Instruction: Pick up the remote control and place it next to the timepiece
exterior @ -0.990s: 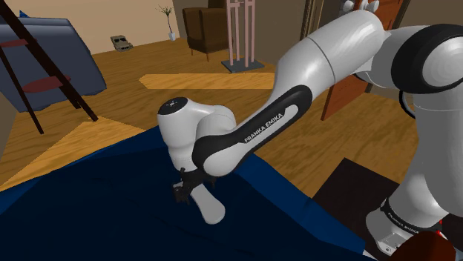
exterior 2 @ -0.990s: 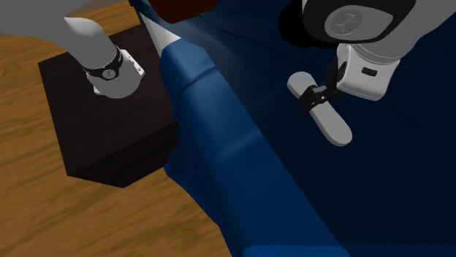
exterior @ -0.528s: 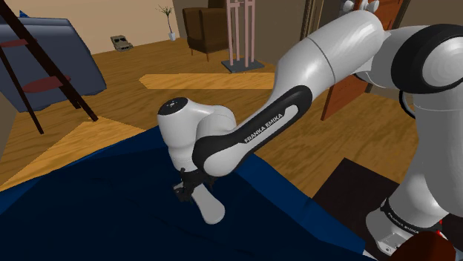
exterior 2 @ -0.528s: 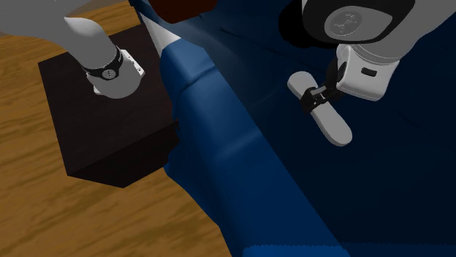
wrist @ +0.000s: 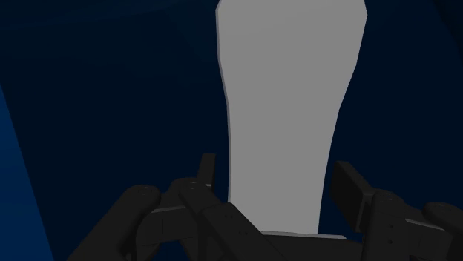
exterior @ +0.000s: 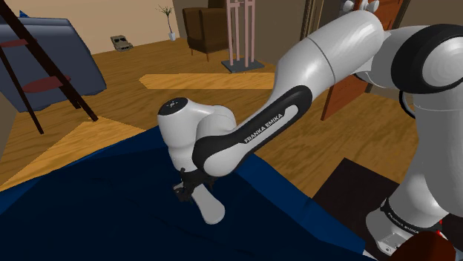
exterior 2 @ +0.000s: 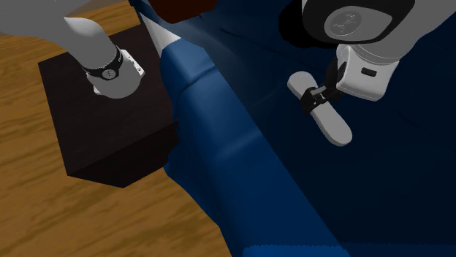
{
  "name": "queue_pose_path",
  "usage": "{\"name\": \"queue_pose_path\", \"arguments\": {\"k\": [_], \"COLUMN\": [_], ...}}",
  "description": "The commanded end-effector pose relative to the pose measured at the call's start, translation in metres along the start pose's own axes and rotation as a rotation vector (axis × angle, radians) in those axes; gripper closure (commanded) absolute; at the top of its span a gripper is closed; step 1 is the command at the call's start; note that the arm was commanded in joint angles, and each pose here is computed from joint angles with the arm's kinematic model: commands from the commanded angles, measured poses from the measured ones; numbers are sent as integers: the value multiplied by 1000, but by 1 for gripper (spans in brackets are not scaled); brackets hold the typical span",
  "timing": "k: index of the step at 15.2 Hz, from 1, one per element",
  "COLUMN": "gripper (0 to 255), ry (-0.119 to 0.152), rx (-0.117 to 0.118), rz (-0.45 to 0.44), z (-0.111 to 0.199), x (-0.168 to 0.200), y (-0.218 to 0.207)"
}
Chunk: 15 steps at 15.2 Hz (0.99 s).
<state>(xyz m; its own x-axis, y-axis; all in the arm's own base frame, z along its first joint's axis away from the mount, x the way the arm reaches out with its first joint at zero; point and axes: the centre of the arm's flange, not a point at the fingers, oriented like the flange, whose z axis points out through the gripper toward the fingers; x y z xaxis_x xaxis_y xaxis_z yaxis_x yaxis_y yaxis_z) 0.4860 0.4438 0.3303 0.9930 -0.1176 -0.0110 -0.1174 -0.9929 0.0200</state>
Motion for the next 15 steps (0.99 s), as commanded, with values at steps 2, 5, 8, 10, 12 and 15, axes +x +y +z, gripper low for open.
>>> {"name": "queue_pose_path", "arguments": {"k": [2, 5, 8, 10, 12, 15], "gripper": [255, 255, 255, 255, 255, 255], "ry": [0, 0, 0, 0, 0, 0], "rx": [0, 0, 0, 0, 0, 0], "rz": [0, 0, 0, 0, 0, 0], "z": [-5, -21, -37, -48, -58, -74], "x": [0, 0, 0, -1, -1, -1], "y": [0, 0, 1, 1, 1, 1]}}
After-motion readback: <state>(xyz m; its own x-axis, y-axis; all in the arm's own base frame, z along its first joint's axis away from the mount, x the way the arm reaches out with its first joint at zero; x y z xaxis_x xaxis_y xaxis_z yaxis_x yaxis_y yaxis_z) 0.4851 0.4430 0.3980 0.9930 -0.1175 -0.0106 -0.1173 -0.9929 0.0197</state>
